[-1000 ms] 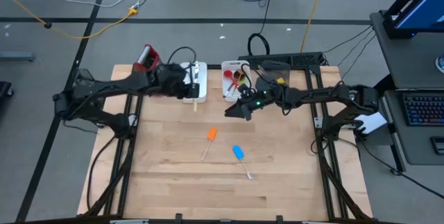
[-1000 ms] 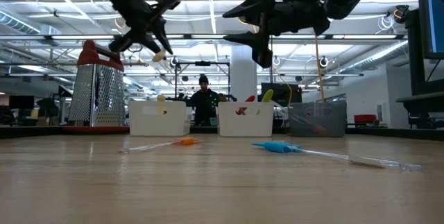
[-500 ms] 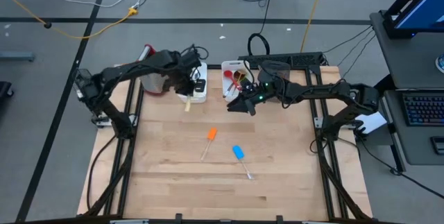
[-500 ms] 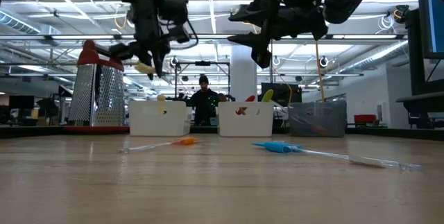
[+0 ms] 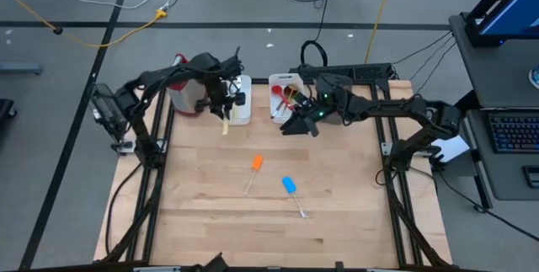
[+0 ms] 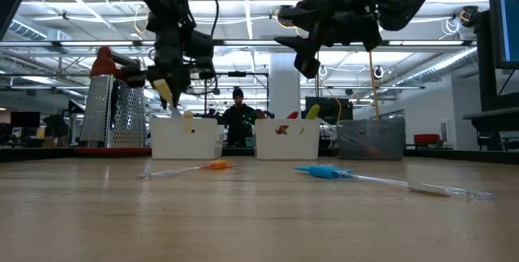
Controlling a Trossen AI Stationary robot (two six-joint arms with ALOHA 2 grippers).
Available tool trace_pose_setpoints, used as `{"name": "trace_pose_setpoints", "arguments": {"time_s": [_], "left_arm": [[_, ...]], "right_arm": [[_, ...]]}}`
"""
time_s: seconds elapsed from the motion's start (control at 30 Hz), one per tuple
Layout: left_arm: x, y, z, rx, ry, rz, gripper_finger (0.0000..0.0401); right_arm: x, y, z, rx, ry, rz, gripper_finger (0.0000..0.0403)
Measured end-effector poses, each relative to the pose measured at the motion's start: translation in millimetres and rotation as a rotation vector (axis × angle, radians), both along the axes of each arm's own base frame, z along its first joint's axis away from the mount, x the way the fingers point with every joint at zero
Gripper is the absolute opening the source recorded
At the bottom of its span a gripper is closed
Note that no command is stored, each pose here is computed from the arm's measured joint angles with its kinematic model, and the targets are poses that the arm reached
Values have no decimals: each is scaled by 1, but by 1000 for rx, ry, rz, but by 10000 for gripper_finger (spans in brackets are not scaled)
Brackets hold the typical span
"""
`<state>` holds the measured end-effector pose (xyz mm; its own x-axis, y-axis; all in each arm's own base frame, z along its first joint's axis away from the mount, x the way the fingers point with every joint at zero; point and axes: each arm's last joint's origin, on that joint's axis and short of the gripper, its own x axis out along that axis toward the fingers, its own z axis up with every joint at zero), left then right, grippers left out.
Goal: Pick & Place Kitchen Items
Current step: Put the yellow knife into the left white bin
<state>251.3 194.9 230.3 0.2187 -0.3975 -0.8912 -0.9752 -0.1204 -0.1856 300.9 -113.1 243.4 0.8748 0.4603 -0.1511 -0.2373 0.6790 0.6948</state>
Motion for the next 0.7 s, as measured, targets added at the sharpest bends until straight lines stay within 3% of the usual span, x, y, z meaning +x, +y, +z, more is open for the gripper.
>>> {"name": "trace_pose_setpoints", "arguments": {"time_s": [0.2,0.5,0.7], "left_arm": [[2,9,-12,-80,19,63,42],[20,41,-2,-45,-37,101,42],[8,47,-9,-130,76,100,42]], "right_arm": [[-3,-4,0,18,-7,51,173],[-5,-5,1,24,-16,95,175],[-6,-5,1,30,-19,118,172]]}}
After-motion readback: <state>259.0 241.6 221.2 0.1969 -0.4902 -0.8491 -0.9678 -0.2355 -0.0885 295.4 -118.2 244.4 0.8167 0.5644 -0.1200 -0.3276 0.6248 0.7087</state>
